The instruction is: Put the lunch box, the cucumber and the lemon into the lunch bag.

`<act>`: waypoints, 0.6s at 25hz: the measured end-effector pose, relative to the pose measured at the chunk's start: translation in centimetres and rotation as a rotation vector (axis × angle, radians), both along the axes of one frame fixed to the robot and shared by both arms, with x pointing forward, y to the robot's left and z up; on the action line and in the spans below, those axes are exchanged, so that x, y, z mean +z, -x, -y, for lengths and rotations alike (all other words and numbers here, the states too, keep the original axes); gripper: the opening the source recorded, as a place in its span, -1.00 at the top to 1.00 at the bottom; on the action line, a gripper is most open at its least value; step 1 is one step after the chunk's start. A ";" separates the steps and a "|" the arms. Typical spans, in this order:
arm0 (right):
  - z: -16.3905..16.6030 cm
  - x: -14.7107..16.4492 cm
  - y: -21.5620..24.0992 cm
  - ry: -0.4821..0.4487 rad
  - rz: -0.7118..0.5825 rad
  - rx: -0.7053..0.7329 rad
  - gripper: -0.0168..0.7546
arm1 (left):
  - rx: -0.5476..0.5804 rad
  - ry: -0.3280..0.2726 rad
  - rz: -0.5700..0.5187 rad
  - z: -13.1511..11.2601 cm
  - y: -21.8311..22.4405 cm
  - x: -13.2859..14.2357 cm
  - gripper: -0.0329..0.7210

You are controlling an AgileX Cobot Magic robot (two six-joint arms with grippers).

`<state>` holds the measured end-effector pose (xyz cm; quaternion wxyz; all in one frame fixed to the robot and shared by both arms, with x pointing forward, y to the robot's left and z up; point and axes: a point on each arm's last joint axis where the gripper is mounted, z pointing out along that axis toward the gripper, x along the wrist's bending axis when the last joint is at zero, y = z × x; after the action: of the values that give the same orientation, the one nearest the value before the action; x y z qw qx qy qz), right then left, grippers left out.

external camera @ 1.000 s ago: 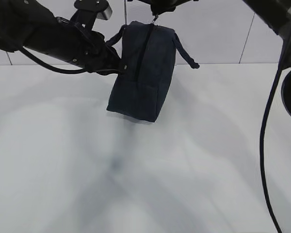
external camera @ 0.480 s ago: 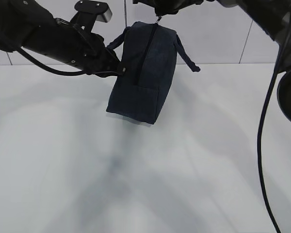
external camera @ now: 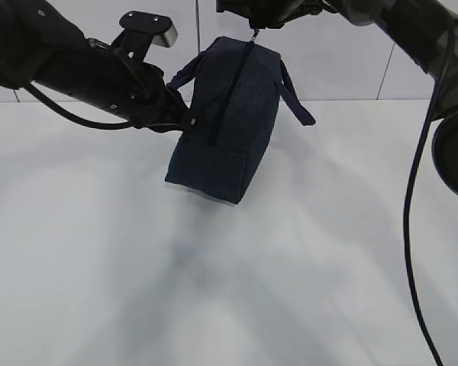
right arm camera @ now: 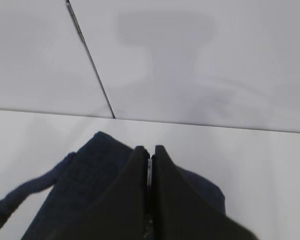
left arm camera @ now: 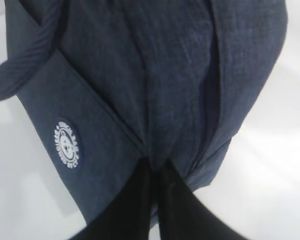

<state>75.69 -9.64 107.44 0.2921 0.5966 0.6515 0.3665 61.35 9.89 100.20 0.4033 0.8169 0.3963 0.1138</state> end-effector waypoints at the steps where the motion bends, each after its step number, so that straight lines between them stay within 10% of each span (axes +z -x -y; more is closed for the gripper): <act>1: 0.2 0.1 -0.2 -0.007 0.012 0.000 0.96 | 0.000 -0.002 -0.004 0.0 0.1 -0.1 0.94; 15: 1.7 -2.0 -2.1 -0.060 0.037 -0.015 0.96 | -0.054 -0.008 -0.074 0.1 0.9 -0.8 0.94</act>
<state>77.79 -11.33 105.41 0.2890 0.6031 0.6301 0.3947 60.46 9.78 99.43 0.3882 0.8325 0.3884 0.0740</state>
